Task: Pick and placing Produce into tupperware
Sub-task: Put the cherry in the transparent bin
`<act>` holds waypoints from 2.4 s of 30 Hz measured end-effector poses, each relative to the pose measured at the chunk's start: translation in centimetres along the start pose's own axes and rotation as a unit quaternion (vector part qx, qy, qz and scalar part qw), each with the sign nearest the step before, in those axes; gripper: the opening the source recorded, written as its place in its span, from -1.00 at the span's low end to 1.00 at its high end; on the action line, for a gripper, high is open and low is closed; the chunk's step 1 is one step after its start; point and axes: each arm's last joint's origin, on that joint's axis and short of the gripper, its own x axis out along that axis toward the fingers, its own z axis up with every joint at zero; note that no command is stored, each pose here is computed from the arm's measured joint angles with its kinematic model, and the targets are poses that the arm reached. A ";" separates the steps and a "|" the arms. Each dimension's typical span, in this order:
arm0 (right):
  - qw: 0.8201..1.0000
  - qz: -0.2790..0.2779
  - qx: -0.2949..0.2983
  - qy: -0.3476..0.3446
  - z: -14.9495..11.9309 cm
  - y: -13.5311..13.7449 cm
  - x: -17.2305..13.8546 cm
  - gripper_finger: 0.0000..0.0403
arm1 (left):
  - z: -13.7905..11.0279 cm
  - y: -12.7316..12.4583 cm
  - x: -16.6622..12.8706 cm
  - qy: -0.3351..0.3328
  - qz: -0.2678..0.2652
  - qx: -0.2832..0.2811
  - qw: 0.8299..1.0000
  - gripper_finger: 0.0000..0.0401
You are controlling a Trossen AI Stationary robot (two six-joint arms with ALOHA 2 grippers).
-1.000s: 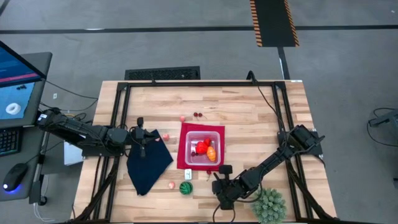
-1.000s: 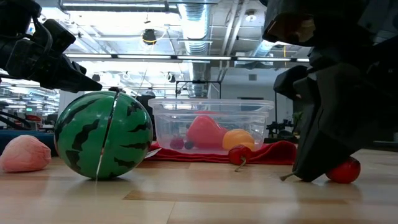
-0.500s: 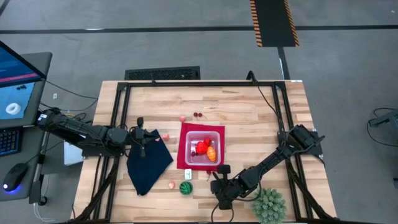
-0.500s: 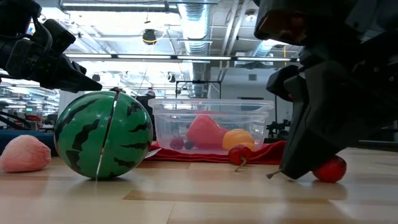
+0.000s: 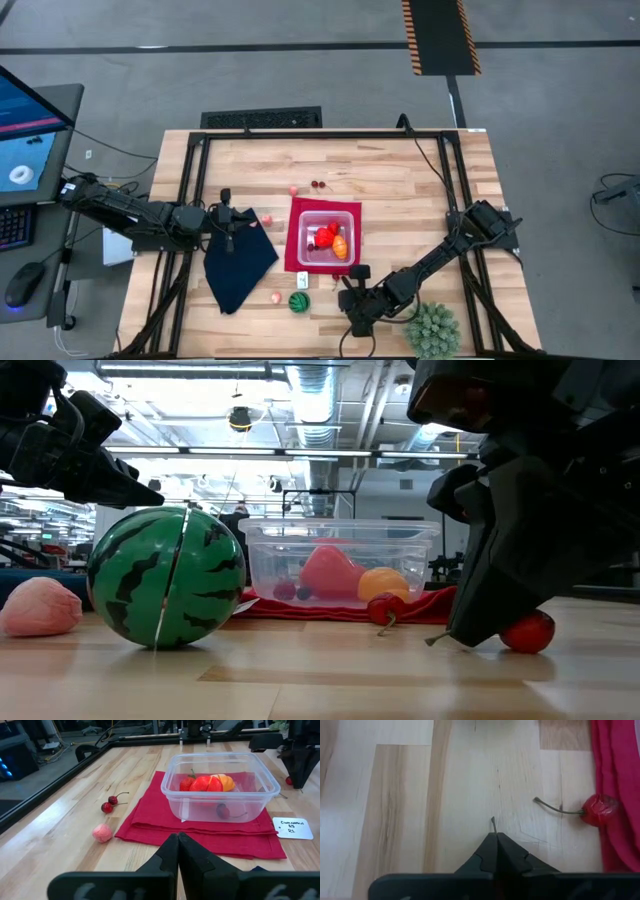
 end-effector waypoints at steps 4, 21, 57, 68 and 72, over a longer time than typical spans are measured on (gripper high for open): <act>1.000 0.001 0.004 -0.002 0.0 0.0 0.0 -0.86 | 0.0 0.0 0.0 0.000 0.000 0.000 1.000 -1.00; 1.000 -0.004 -0.009 -0.010 0.2 -0.1 0.0 -0.95 | 0.0 0.0 0.0 0.000 0.000 0.000 1.000 -1.00; 0.991 -0.113 -0.071 -0.007 10.5 -5.3 -5.5 -0.90 | 0.0 0.0 0.0 0.000 0.000 0.000 1.000 -1.00; 0.991 -0.125 -0.035 0.016 11.3 -9.6 -4.6 -0.84 | 0.0 0.0 0.0 0.000 0.000 0.000 1.000 -1.00; 0.994 -0.107 -0.006 0.026 11.7 -11.8 -4.2 -0.93 | 0.0 0.0 0.0 0.000 0.000 0.000 1.000 -1.00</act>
